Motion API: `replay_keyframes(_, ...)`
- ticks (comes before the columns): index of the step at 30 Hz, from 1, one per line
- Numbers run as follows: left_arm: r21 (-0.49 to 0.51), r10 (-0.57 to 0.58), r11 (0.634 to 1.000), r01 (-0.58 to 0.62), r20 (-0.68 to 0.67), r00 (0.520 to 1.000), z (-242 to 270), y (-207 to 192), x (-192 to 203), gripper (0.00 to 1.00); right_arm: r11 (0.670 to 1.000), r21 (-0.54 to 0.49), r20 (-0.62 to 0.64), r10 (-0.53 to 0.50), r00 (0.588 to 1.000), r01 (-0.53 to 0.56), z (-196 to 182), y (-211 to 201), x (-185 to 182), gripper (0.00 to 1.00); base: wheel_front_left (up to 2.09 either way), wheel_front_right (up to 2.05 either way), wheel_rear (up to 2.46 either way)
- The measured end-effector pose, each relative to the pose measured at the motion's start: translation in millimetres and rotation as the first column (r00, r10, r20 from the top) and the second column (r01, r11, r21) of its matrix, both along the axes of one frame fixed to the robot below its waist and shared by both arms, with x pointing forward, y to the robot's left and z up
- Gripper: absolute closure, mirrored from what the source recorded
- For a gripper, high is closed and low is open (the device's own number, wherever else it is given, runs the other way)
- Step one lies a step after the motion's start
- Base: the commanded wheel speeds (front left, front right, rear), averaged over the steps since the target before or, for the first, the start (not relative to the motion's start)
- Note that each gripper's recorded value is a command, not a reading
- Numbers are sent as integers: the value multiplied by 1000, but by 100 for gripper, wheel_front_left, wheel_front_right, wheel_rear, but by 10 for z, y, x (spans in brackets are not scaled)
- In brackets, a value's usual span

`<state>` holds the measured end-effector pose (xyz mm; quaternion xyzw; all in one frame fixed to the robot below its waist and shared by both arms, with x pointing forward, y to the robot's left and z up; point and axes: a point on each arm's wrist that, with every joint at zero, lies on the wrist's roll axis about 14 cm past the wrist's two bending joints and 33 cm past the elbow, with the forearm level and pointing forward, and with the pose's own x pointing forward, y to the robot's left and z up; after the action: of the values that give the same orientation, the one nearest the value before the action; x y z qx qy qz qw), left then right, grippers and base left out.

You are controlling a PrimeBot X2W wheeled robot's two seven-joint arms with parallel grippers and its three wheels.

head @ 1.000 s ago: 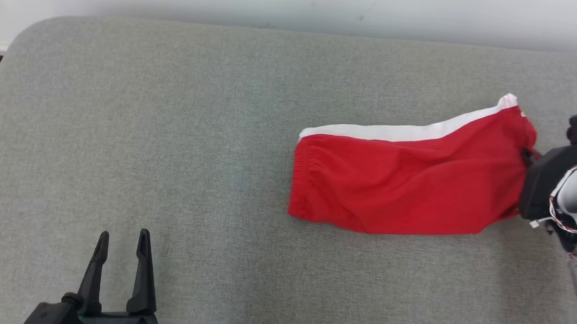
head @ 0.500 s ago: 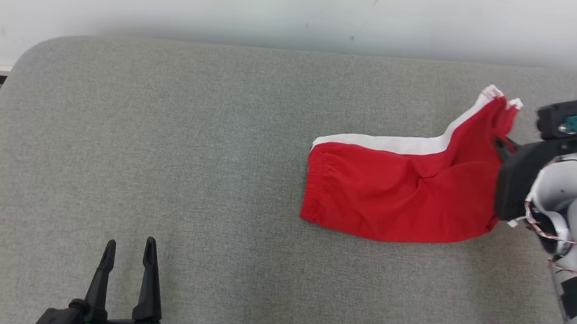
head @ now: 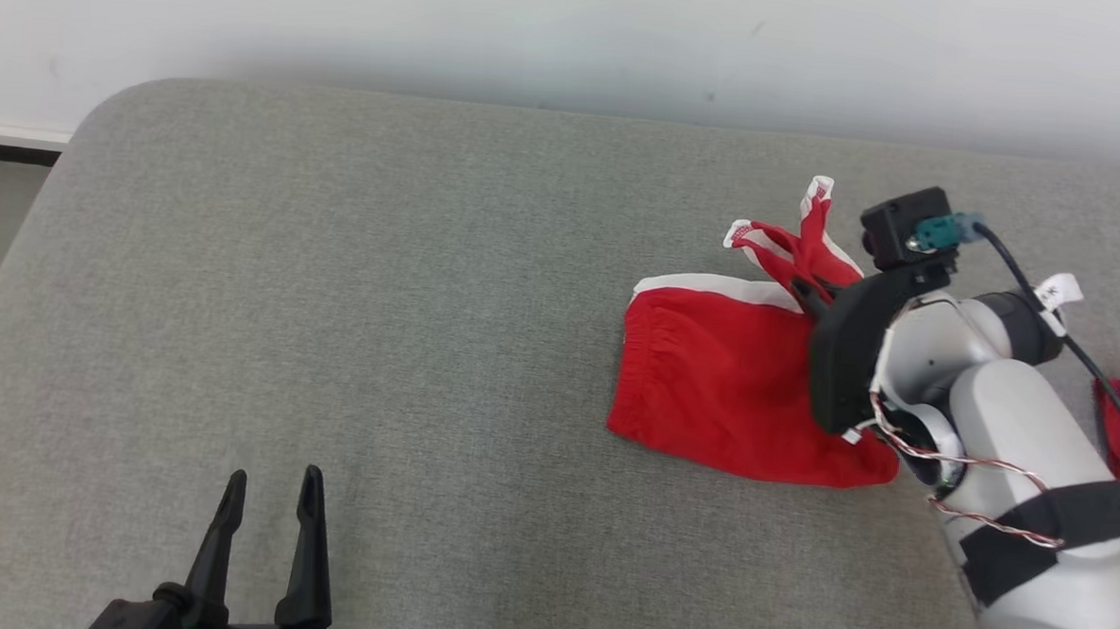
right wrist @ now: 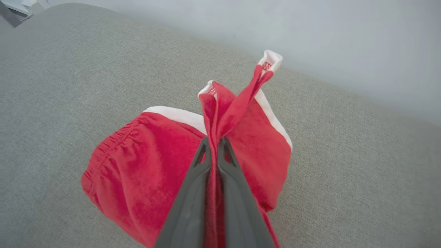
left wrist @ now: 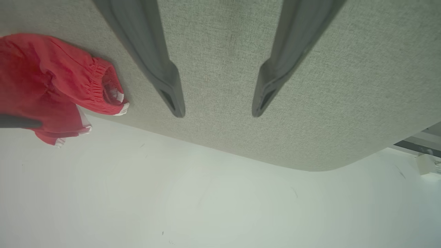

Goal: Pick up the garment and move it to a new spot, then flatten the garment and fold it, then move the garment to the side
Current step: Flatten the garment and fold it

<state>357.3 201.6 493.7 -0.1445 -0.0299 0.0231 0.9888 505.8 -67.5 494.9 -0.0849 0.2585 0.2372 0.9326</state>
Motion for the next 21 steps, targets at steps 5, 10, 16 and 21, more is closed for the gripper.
replay_keyframes(5, -2, 26, 1000, -26, -2, 1000, 5, 60, -63, 0, 998, 31, -29, 52, 998, -51, -94, 352, -14, 100, 0, 0, 0)
replay_keyframes(10, 0, 51, 999, -51, -19, 999, -37, 126, -149, 0, 996, 38, -51, 76, 996, -75, -193, 551, -6, 100, 0, 0, 0)
replay_keyframes(16, 2, 64, 998, -64, -25, 998, -52, 161, -172, 0, 991, 32, -73, 134, 988, -132, -291, 809, -63, 100, 0, 0, 0)
replay_keyframes(21, 1, 62, 998, -62, -29, 998, -65, 154, -159, 0, 984, 22, -127, 177, 976, -175, -455, 929, -205, 100, 0, 0, 0)
